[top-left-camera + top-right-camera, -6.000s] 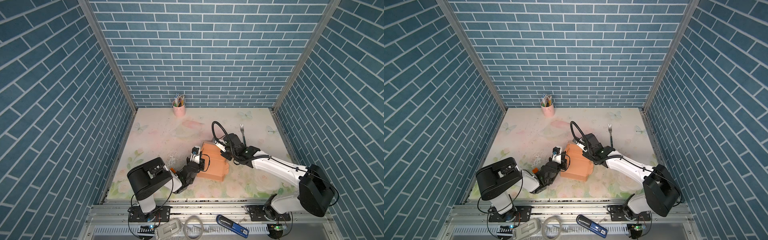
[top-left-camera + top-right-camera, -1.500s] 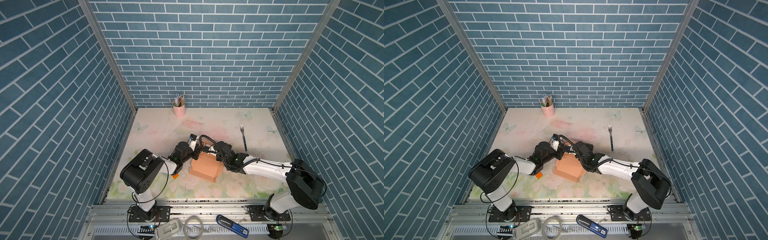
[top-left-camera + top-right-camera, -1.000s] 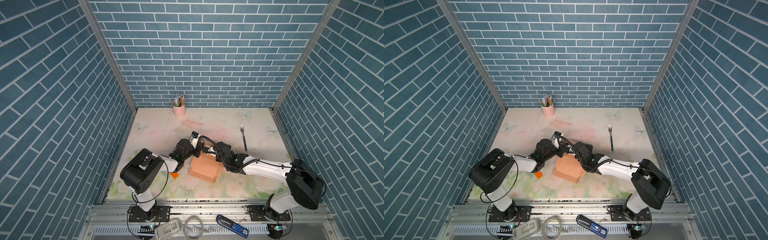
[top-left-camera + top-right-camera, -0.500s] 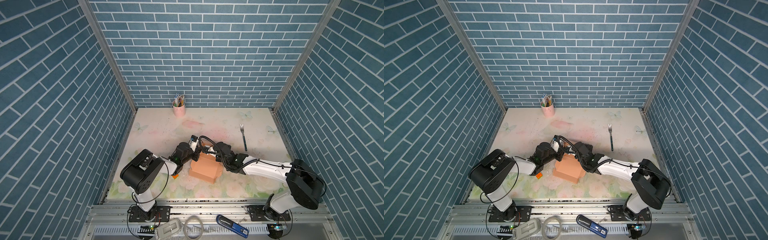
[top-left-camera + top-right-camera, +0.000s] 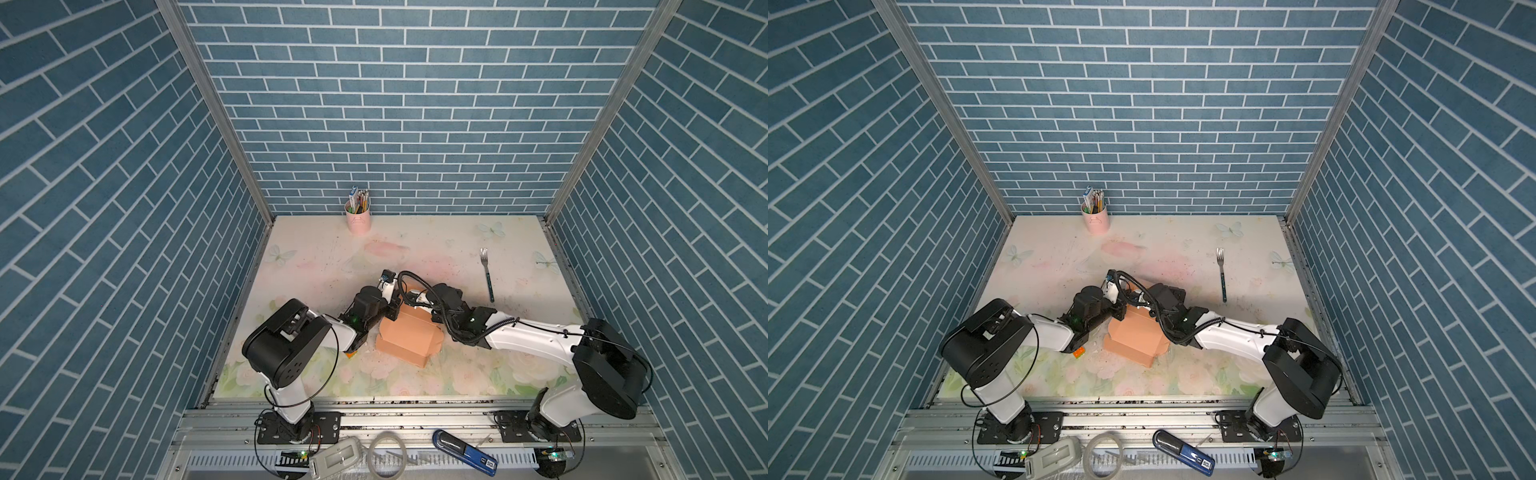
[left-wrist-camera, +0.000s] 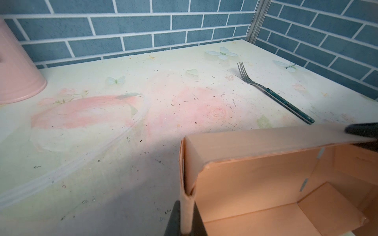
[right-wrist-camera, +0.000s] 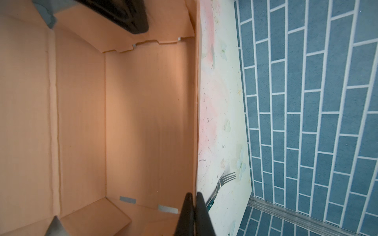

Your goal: Fold the paper box

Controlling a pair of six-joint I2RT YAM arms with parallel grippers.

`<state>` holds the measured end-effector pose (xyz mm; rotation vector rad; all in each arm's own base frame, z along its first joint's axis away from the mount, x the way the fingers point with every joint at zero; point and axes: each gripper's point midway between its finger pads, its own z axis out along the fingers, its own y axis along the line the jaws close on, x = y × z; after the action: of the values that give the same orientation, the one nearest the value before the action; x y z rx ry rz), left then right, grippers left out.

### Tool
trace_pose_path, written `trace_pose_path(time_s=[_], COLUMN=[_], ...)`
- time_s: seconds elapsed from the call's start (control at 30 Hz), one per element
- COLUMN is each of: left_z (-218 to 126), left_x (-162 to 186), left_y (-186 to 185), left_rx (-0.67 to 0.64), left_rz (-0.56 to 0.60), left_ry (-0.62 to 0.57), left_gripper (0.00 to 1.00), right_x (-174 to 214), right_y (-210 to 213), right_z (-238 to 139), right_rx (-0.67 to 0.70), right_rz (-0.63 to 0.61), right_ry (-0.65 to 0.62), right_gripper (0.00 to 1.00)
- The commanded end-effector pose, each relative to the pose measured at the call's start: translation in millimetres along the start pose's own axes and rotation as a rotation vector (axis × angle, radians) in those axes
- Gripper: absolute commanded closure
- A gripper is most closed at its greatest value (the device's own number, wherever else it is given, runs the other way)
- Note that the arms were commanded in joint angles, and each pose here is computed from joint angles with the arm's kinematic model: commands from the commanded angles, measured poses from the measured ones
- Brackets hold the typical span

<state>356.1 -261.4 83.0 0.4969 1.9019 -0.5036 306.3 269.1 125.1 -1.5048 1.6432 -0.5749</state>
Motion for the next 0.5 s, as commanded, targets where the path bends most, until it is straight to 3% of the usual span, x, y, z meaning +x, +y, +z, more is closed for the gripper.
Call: trace_pose_path(time_s=[0.0,0.3,0.47], left_z=[1,2,5], left_x=[-9,-6,-1], left_y=[-7,-12,-12], left_rx=[0.003,-0.007,-0.013], left_rz=[0.015,0.029,0.02], left_ry=[-0.054,-0.052,-0.044], left_gripper=[0.95,0.99,1.0], right_x=[-14,-17,-23], right_y=[-11,-13,-21], right_z=[-5,-7,-16], right_rx=[0.016,0.025,0.028], right_rz=[0.014,0.061,0.131], right_ry=[-0.043,-0.063,-0.107], right_gripper=[0.95,0.88,0.7])
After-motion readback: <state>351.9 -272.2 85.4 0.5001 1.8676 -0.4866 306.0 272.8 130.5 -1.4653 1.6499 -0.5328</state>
